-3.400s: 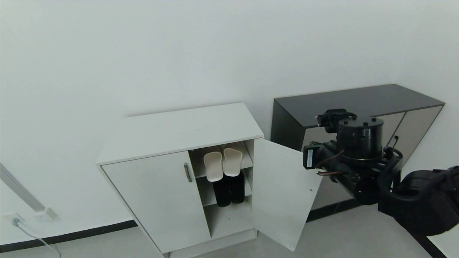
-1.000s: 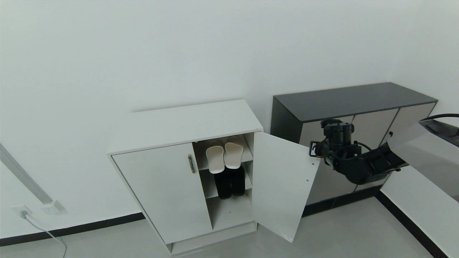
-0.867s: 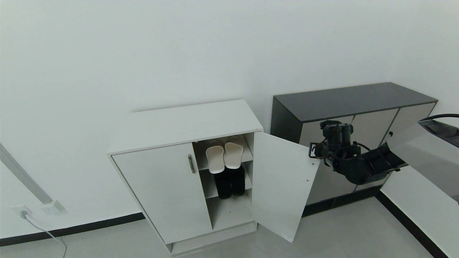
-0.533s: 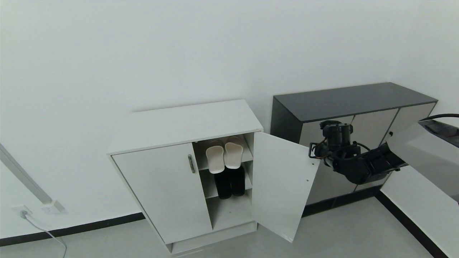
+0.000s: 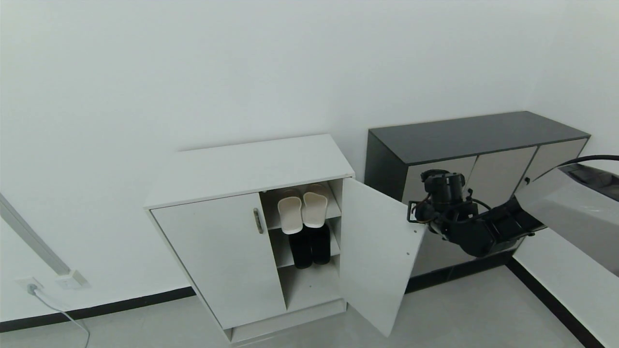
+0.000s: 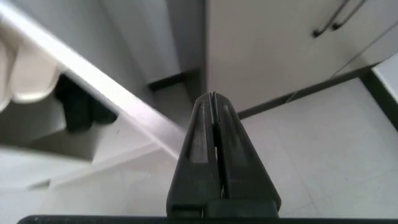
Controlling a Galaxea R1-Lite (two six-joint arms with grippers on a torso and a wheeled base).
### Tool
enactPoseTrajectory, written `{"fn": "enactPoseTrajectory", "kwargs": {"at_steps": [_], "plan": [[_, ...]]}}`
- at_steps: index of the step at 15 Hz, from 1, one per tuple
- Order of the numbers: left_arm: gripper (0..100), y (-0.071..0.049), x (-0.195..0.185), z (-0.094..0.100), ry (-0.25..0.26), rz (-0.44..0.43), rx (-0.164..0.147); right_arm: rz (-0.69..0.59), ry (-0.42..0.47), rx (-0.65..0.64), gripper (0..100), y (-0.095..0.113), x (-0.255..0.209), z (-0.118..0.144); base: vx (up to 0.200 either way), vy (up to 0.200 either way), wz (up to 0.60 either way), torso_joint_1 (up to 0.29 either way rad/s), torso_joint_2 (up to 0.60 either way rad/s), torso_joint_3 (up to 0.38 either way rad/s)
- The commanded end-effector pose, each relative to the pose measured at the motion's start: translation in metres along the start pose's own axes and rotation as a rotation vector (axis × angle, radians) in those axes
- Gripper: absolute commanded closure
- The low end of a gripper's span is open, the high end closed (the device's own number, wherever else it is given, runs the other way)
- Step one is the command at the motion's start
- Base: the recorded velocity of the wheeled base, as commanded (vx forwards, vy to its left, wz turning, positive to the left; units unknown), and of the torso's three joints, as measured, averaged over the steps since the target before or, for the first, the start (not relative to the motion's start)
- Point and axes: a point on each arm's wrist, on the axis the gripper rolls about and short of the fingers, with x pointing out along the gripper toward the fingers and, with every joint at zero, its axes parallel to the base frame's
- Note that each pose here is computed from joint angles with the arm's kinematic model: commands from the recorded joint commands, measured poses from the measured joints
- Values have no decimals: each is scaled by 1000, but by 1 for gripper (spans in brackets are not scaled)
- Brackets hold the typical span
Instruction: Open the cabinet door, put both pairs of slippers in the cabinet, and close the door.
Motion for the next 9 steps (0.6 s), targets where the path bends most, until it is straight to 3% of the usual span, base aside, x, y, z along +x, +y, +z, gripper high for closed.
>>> {"fn": "enactPoseTrajectory", "kwargs": {"at_steps": [1, 5, 9], "plan": [[100, 0, 0, 0, 1, 1, 0, 61, 11, -27, 100, 22, -24, -5, 0, 0, 0, 0, 0, 0], [100, 0, 0, 0, 1, -1, 0, 166, 32, -51, 100, 55, -64, -15, 0, 0, 0, 0, 0, 0], [100, 0, 0, 0, 1, 1, 0, 235, 6, -56, 100, 62, -87, -16, 0, 0, 0, 0, 0, 0]]}}
